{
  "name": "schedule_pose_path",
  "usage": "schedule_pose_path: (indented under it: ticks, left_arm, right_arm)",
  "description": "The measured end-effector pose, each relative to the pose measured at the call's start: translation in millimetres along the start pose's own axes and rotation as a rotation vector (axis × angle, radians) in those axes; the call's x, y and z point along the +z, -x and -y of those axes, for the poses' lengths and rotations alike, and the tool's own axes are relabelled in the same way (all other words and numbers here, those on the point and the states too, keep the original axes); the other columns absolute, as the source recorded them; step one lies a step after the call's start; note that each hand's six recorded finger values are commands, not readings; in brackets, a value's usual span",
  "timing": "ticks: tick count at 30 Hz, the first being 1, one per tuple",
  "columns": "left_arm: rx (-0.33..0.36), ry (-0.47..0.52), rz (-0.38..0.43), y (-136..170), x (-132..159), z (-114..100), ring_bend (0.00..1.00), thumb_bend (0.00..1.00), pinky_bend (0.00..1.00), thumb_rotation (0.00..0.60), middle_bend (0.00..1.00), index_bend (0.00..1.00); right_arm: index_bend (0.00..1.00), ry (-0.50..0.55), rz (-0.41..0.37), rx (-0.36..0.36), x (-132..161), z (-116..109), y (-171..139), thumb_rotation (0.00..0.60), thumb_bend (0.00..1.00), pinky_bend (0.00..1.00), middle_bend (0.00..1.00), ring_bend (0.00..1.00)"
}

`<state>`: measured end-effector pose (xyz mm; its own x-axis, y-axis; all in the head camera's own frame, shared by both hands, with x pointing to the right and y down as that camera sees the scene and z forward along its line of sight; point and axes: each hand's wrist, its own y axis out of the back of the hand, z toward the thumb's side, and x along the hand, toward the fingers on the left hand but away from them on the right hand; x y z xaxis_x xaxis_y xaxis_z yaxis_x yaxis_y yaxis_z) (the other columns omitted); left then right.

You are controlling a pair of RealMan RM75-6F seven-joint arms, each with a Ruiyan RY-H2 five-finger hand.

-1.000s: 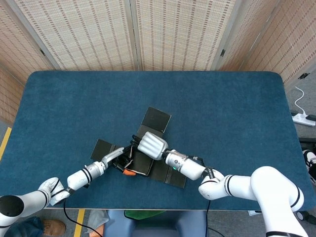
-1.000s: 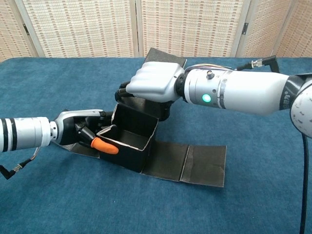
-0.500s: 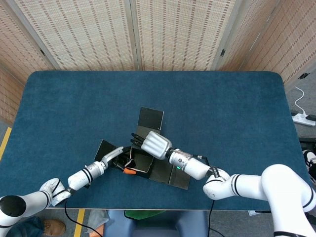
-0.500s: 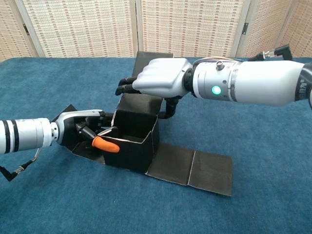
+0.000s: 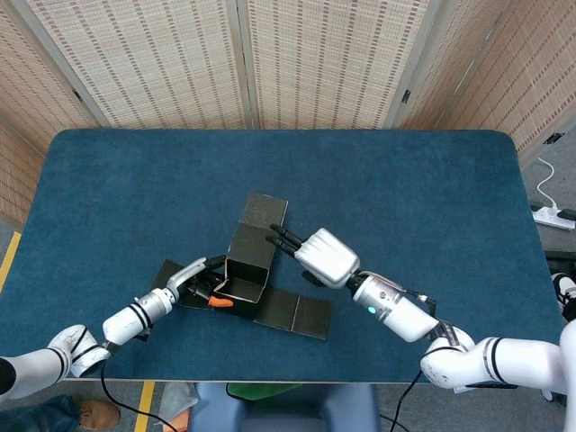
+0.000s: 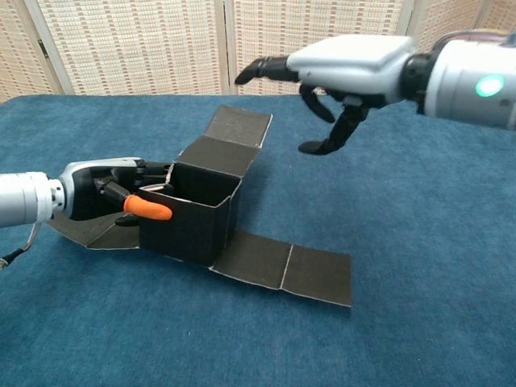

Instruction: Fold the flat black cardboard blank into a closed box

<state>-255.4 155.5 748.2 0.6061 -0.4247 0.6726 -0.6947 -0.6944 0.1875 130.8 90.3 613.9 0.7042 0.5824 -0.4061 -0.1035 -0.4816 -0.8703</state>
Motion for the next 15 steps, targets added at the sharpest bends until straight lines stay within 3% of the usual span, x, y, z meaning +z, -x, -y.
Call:
schedule_pose_path:
  ticks: [7,15]
  left_arm:
    - [0.007,-0.007,-0.035,1,-9,2,0.64,0.17,0.89,0.6,0.36,0.39]
    - [0.043,0.117,0.022,8,7,-6,0.6,0.17,0.89,0.6,0.36,0.39]
  right_arm:
    - [0.0,0.188,0.077,-0.118,-33,-8,-45,0.6,0.28,1.0,0.0,0.65]
    - [0.0,0.272,0.132,-0.17,-58,-3,-83,0.6,0.28,1.0,0.0,0.67]
